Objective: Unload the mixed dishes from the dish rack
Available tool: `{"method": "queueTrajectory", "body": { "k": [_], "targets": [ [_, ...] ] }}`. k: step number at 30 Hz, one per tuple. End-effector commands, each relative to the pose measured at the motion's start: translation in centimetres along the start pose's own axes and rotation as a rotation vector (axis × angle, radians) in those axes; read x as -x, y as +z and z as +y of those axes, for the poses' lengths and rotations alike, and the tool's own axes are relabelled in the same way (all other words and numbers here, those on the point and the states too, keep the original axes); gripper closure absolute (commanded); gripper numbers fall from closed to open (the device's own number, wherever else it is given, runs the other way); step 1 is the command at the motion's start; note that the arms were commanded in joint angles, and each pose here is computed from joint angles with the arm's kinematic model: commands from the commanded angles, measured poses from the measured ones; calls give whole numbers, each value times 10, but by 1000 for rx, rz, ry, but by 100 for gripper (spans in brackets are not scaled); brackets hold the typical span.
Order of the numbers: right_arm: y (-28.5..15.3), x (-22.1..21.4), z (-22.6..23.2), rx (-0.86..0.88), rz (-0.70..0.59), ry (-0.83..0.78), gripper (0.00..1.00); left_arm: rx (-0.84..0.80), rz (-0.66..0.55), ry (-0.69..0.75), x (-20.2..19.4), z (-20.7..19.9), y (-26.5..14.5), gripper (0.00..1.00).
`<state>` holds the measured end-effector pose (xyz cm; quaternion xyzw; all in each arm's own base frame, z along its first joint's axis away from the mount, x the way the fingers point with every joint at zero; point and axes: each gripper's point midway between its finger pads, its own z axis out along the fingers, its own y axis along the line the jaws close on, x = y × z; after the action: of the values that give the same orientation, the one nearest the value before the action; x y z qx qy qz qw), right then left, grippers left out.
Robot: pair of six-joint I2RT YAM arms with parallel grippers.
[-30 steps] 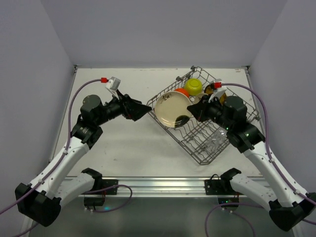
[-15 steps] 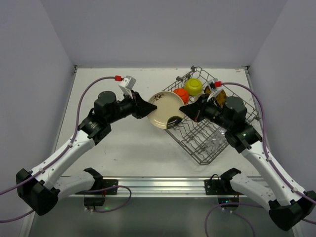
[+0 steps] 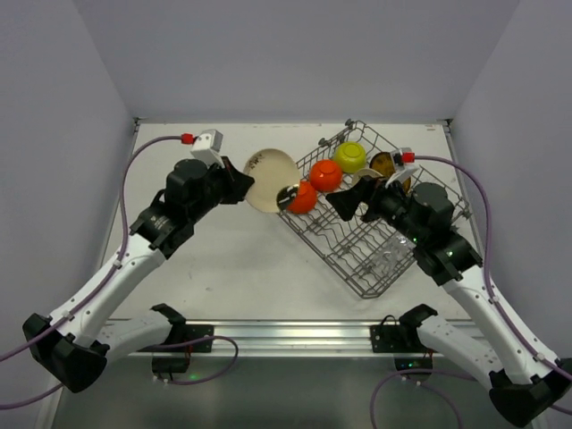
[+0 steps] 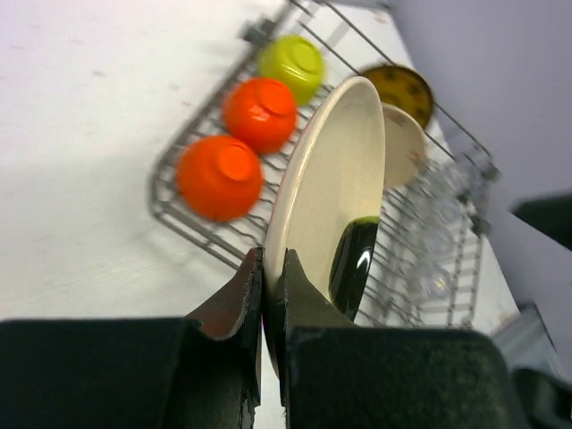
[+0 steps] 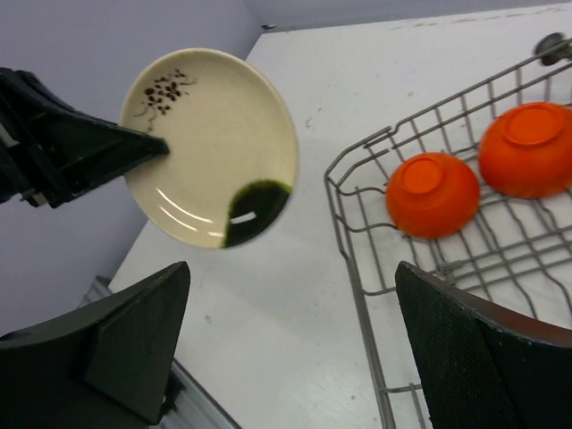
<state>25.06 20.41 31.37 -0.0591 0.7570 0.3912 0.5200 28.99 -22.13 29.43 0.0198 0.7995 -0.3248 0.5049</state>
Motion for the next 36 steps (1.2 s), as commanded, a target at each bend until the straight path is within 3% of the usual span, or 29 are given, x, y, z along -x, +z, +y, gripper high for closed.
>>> {"method": "queueTrajectory", "body": {
  "k": [1,7,10,17,19,31,36],
  "targets": [
    [-25,19,-26,-171,-117,-51,1,369,-234,-106,70,73,-27,100],
    [-42,8,-30,-186,-99,-56,1,543,-272,-399,74,198,-33,100],
    [-48,0,-29,-171,-85,-57,1,588,-253,-503,59,249,-10,100],
    [-51,-15,-28,-135,-56,-79,1,498,-129,-587,31,296,72,100],
    [-51,-20,-30,-129,-43,-79,1,474,-142,-602,32,306,88,100],
    [-47,-41,-39,-135,7,-93,1,474,-37,-673,-21,343,129,100],
    [-41,-48,-44,-138,31,-81,1,472,-52,-660,-13,352,140,94]
  ]
}}
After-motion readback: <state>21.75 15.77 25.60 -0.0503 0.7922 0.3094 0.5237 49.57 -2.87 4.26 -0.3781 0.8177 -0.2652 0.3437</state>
